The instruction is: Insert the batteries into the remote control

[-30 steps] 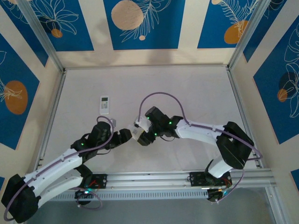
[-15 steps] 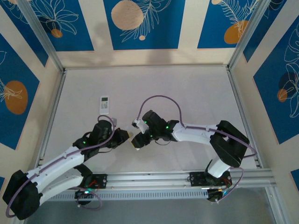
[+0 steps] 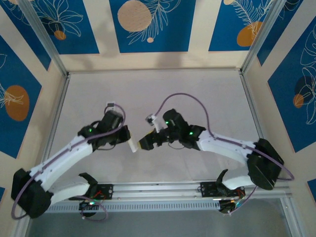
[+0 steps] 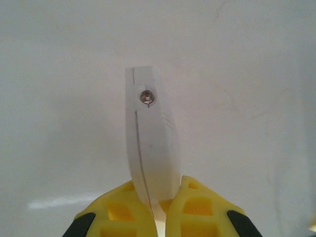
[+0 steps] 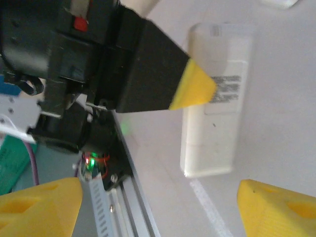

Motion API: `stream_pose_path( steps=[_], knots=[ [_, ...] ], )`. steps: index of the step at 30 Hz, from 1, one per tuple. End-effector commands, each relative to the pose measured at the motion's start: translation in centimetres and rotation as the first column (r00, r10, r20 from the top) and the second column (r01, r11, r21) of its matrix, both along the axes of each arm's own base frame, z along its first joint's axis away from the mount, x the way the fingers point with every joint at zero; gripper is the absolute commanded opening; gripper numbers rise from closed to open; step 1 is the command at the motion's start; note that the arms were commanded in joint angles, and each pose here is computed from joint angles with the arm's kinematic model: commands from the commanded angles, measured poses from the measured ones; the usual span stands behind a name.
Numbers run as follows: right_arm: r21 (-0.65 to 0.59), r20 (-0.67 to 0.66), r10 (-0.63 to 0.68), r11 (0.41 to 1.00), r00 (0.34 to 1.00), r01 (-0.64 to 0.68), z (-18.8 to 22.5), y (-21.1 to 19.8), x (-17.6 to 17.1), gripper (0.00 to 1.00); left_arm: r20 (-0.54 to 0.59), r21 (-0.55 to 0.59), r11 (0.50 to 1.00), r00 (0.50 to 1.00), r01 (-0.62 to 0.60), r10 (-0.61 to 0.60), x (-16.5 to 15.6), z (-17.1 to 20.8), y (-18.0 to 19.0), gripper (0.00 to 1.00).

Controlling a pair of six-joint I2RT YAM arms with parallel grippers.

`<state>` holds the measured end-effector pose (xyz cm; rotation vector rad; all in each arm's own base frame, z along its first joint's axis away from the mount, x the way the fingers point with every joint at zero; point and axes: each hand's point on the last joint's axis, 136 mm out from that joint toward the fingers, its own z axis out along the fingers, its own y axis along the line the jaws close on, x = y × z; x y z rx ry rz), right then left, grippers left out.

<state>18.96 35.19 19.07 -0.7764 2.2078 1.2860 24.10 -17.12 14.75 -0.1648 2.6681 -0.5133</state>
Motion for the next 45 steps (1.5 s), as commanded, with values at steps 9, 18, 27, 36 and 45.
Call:
stream_pose_path(
  steps=[9, 18, 27, 36, 45],
  knots=[
    [-0.303, -0.244, -0.32, 0.922, 0.916, 0.242, -5.6, -7.8, 1.2, 0.81, -0.198, 0.544, 0.79, 0.958, 0.283, -0.207, 11.0, 1.3, 1.3, 0.0],
    [-0.33, -0.213, -0.338, 0.908, 0.917, 0.258, -4.2, -9.7, -1.2, 0.82, -0.331, 0.642, 0.734, 0.944, 0.223, 0.003, 18.6, -4.2, 3.8, 0.0],
    [-0.307, -0.182, -0.361, 0.905, 0.915, 0.296, -3.6, -11.3, -1.5, 0.82, -0.347, 0.587, 0.792, 0.936, 0.167, 0.06, 21.6, -9.5, 2.0, 0.1],
    [-0.302, -0.171, -0.399, 0.891, 0.901, 0.338, -2.7, -12.5, -1.7, 0.82, -0.273, 0.464, 0.881, 0.961, 0.086, 0.05, 24.6, -10.4, 0.3, 0.24],
    [-0.37, 0.129, -0.72, 0.603, 0.682, 0.706, -3.3, -23.2, 3.2, 0.99, -0.059, 0.127, 0.969, 0.976, 0.214, -0.208, 22.0, 0.0, -5.7, 0.68]
  ],
)
